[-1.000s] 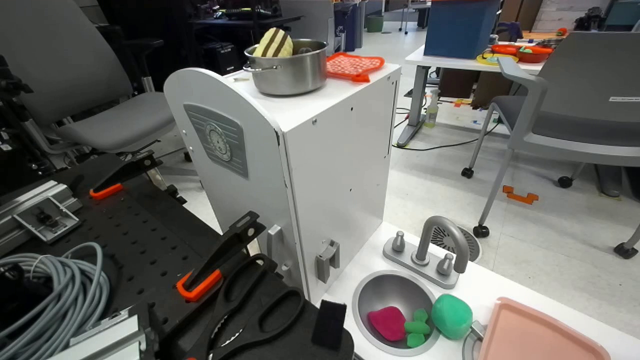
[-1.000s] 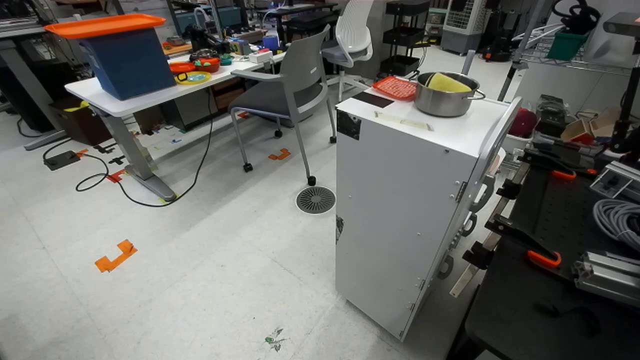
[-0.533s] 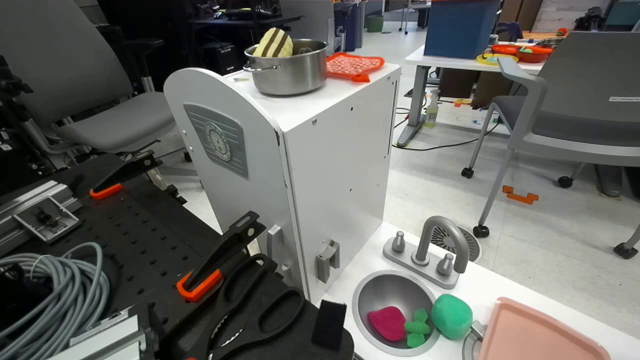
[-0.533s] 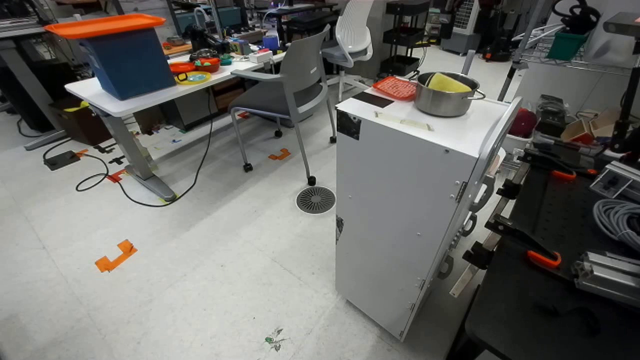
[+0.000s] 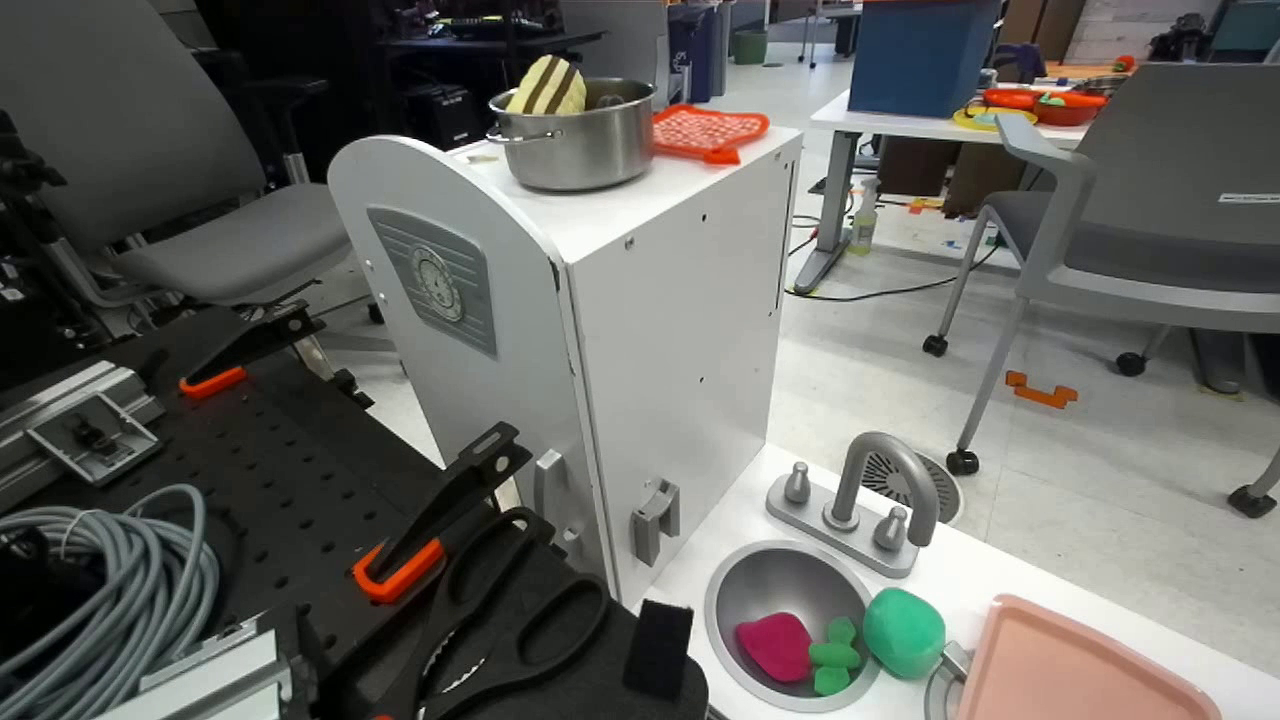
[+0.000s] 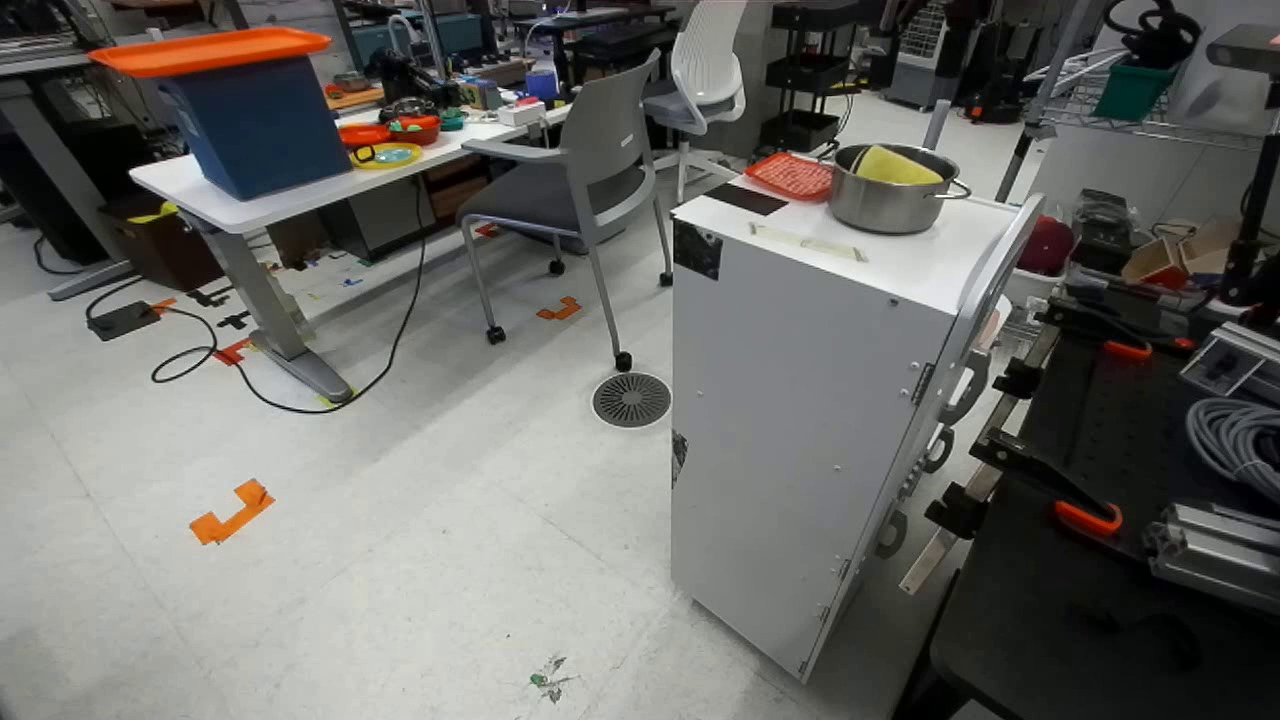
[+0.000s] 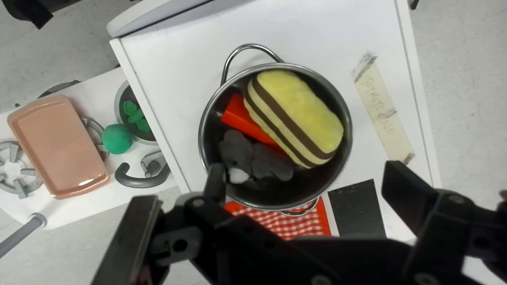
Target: Remove the yellow sponge from the pot
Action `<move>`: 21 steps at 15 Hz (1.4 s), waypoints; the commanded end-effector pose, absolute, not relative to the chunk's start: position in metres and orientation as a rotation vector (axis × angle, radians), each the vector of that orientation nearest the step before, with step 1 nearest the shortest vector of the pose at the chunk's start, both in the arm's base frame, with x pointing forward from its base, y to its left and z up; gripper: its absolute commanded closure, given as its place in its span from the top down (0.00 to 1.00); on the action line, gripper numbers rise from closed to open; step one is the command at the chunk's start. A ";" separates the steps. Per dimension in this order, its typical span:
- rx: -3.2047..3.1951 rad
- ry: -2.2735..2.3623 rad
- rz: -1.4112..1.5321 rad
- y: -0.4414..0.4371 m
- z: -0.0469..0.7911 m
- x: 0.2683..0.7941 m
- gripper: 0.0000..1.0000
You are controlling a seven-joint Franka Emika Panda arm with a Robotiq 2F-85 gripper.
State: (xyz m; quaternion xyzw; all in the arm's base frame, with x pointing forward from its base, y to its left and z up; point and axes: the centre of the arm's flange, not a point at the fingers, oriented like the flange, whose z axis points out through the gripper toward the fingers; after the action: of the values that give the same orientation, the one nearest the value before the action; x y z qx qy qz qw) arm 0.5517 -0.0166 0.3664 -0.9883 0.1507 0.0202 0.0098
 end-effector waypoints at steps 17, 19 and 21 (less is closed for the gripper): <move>-3.104 0.399 0.094 -0.010 0.357 0.557 1.00; -3.102 0.395 0.117 -0.007 0.350 0.558 1.00; -3.104 0.381 0.132 -0.003 0.344 0.557 1.00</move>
State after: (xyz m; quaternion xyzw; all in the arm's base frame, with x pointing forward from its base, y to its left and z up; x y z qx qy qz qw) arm 0.5522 -0.0100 0.3484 -0.9913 0.1261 0.0364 0.0074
